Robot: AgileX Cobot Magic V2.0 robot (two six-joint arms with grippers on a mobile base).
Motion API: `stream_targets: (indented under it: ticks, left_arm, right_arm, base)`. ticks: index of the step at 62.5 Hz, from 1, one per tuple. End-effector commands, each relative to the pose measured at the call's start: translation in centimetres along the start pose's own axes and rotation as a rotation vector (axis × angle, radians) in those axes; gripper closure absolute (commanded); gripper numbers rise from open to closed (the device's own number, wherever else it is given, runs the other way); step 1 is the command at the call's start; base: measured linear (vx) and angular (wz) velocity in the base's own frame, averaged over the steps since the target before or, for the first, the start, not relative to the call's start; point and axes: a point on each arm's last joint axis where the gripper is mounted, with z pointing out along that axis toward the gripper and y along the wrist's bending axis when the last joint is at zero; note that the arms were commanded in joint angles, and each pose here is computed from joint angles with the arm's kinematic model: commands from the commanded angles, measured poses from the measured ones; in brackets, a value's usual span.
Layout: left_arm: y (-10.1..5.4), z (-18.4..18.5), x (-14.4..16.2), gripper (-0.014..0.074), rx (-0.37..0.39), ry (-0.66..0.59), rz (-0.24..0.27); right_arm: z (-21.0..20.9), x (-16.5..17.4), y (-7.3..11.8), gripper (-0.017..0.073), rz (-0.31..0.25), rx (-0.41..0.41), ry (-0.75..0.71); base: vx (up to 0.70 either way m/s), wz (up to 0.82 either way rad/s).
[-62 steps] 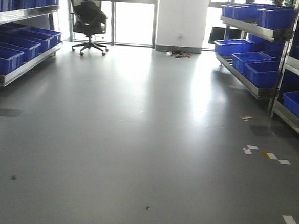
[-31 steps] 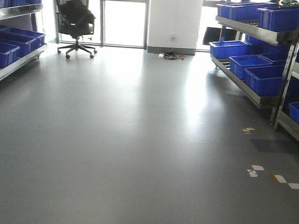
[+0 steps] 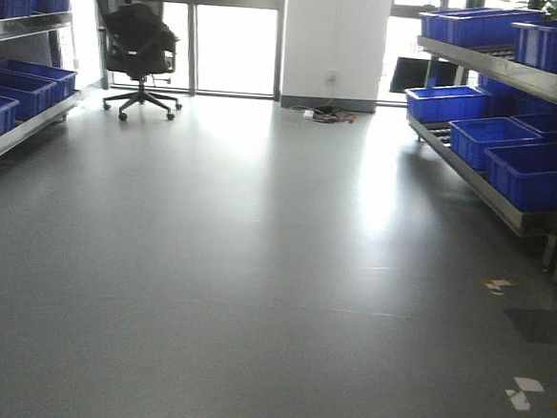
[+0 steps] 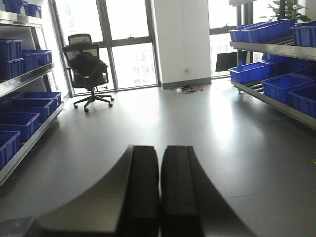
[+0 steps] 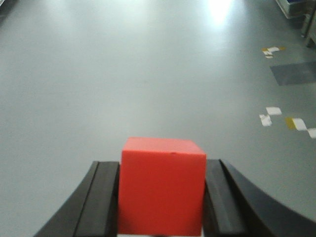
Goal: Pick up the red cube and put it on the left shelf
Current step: 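Drive the base to the shelf of blue crates holding the red cube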
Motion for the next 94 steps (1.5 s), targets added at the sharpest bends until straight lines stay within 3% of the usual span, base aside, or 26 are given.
stream_targets:
  ticks: [1, 63, 94]
  left_arm:
    - [0.02, 0.09, 0.04, 0.0488, -0.004, -0.054, -0.007]
    - [0.02, 0.09, 0.04, 0.0488, -0.004, -0.054, -0.007]
    - [0.02, 0.09, 0.04, 0.0488, -0.004, -0.054, -0.007]
  right_arm:
    - [-0.44, -1.7, 0.27, 0.0492, -0.015, -0.016, -0.117]
    - [-0.44, -1.7, 0.27, 0.0492, -0.015, -0.016, -0.117]
    - [-0.44, -1.7, 0.27, 0.0492, -0.015, -0.016, -0.117]
  base:
    - [0.62, 0.2]
    - [0.62, 0.39]
    - [0.51, 0.76]
